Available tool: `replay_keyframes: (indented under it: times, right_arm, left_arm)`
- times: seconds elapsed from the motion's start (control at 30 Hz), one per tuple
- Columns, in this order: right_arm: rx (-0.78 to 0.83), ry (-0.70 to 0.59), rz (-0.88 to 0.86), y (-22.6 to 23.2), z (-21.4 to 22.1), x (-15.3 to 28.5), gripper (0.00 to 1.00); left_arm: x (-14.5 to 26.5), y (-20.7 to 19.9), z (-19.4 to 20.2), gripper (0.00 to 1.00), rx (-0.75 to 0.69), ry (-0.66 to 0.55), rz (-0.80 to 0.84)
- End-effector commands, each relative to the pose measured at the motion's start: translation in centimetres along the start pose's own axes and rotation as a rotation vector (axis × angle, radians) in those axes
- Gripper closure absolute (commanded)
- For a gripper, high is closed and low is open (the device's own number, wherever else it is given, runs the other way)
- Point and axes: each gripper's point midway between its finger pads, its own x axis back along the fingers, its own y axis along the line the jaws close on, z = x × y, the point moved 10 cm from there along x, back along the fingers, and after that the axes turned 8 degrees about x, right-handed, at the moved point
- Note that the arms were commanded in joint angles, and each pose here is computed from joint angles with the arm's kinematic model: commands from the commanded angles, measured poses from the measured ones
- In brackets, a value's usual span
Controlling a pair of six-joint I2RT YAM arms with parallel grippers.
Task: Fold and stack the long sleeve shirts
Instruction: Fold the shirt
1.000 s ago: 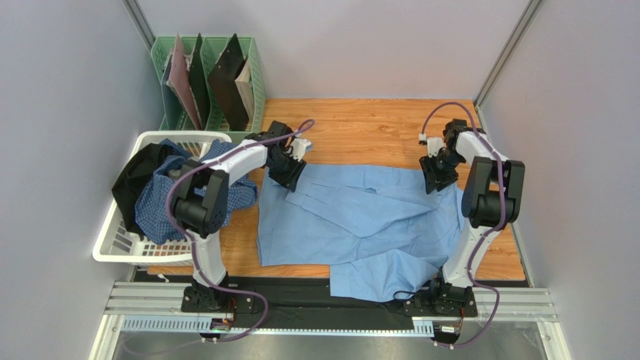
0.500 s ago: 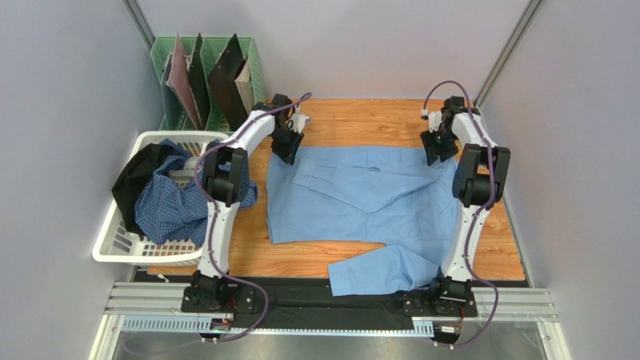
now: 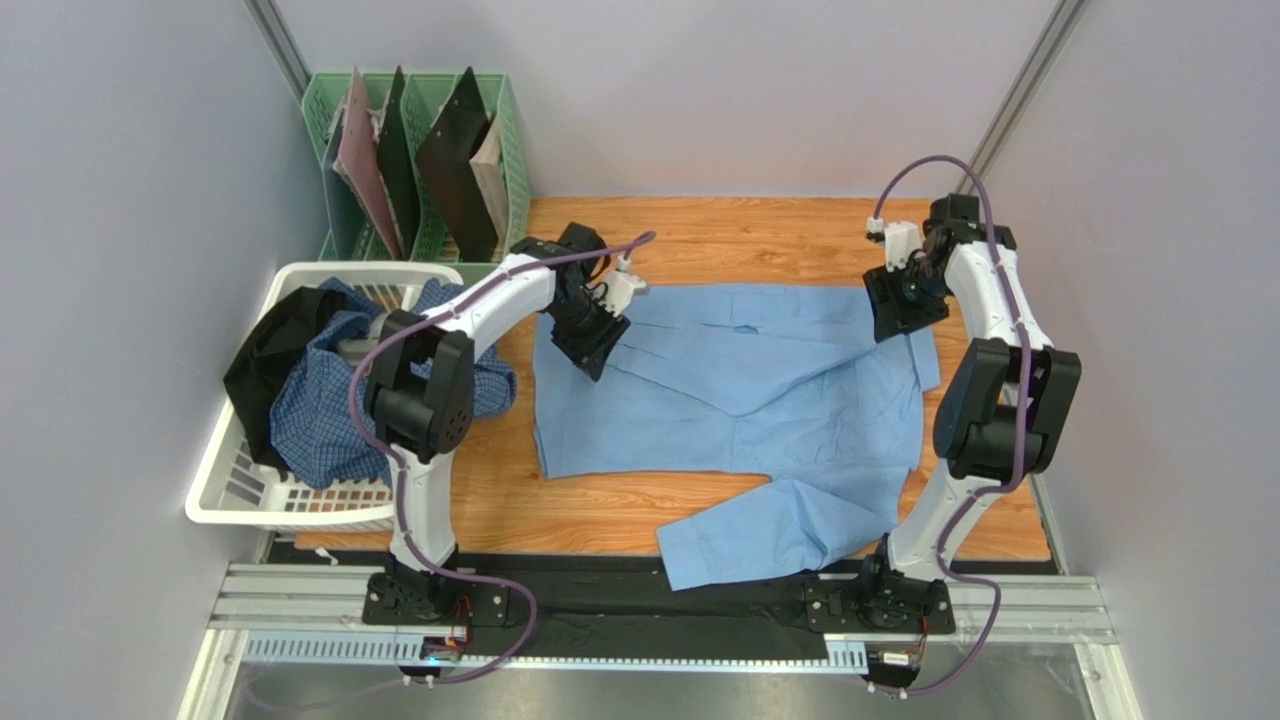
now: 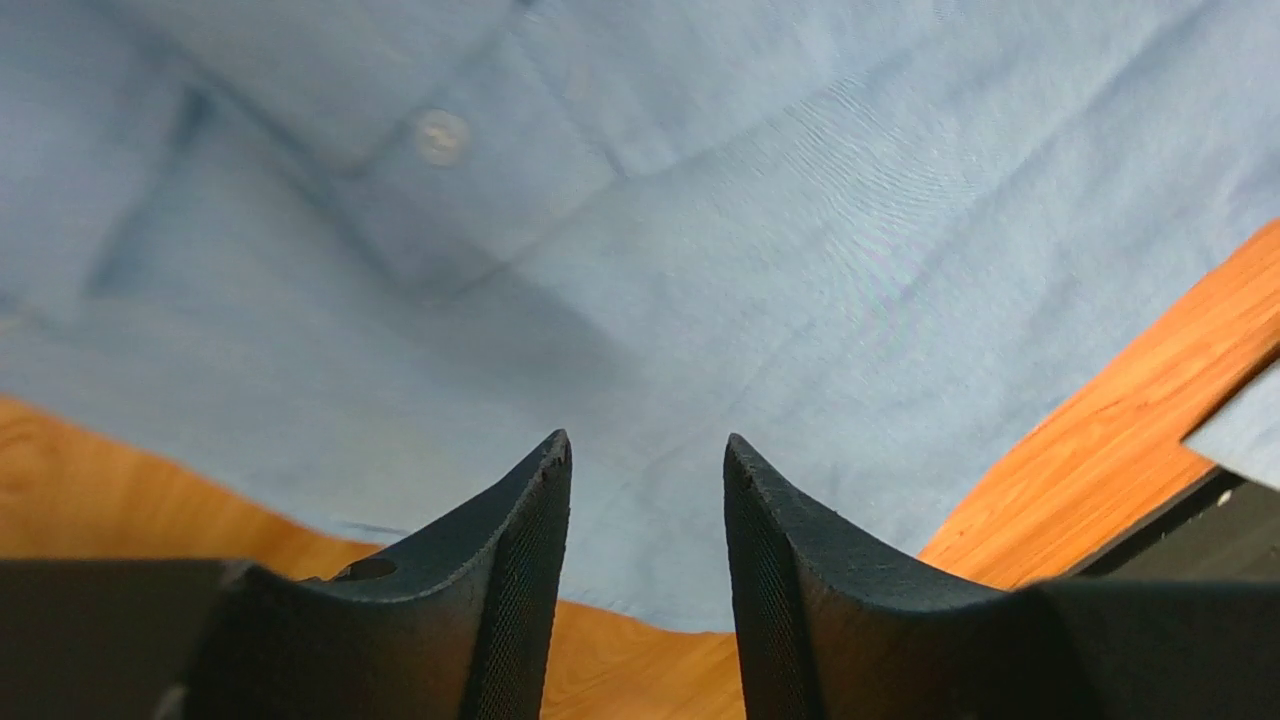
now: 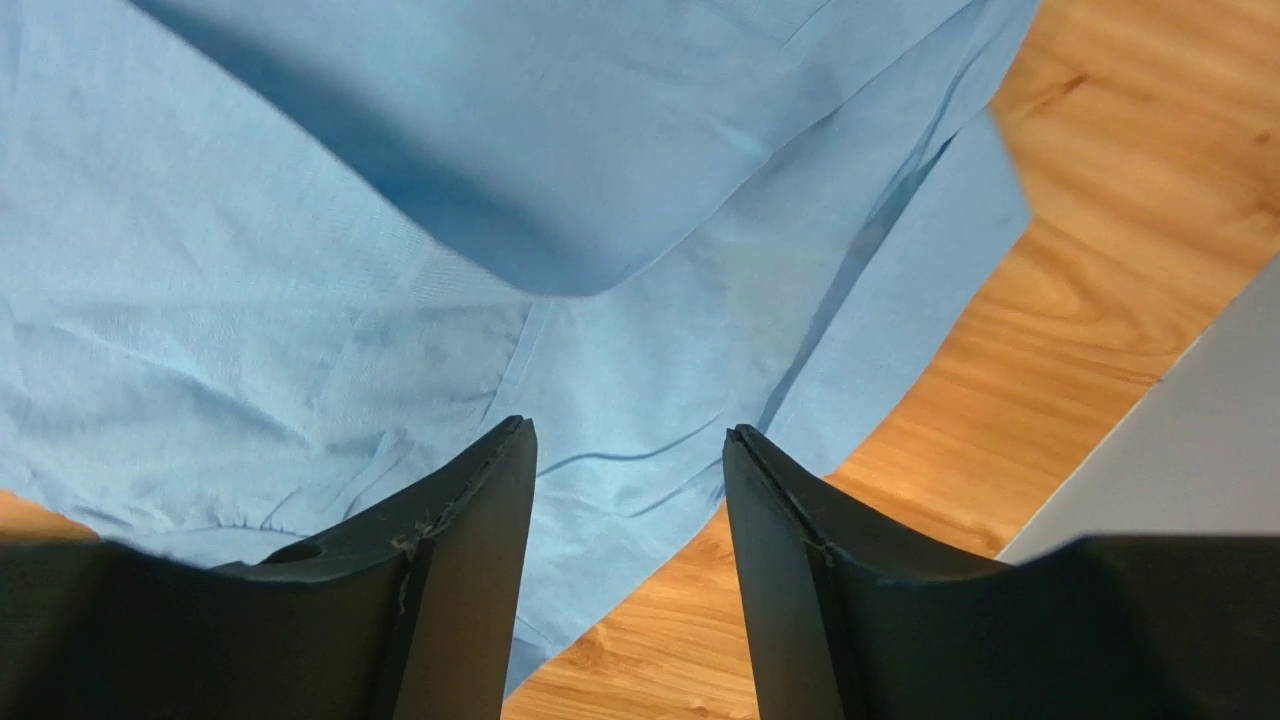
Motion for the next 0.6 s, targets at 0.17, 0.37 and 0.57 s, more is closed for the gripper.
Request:
replay_keyframes:
  times: [0.17, 0.37, 0.57]
  right_arm:
    - [-0.004, 0.113, -0.128, 2.2, 4.5, -4.9, 0.51]
    - [-0.044, 0.166, -0.125, 0.3, 3.7, -9.6, 0.53]
    - [-0.051, 0.125, -0.076, -1.8, 0.2, -10.9, 0.53]
  left_arm:
    - [-3.8, 2.5, 1.9, 0.58, 0.012, 0.164, -0.042]
    - [-3.9, 4.8, 0.2, 0.68, 0.064, 0.215, -0.028]
    - [-3.9, 9.0, -2.0, 0.75, 0.115, 0.213, -0.047]
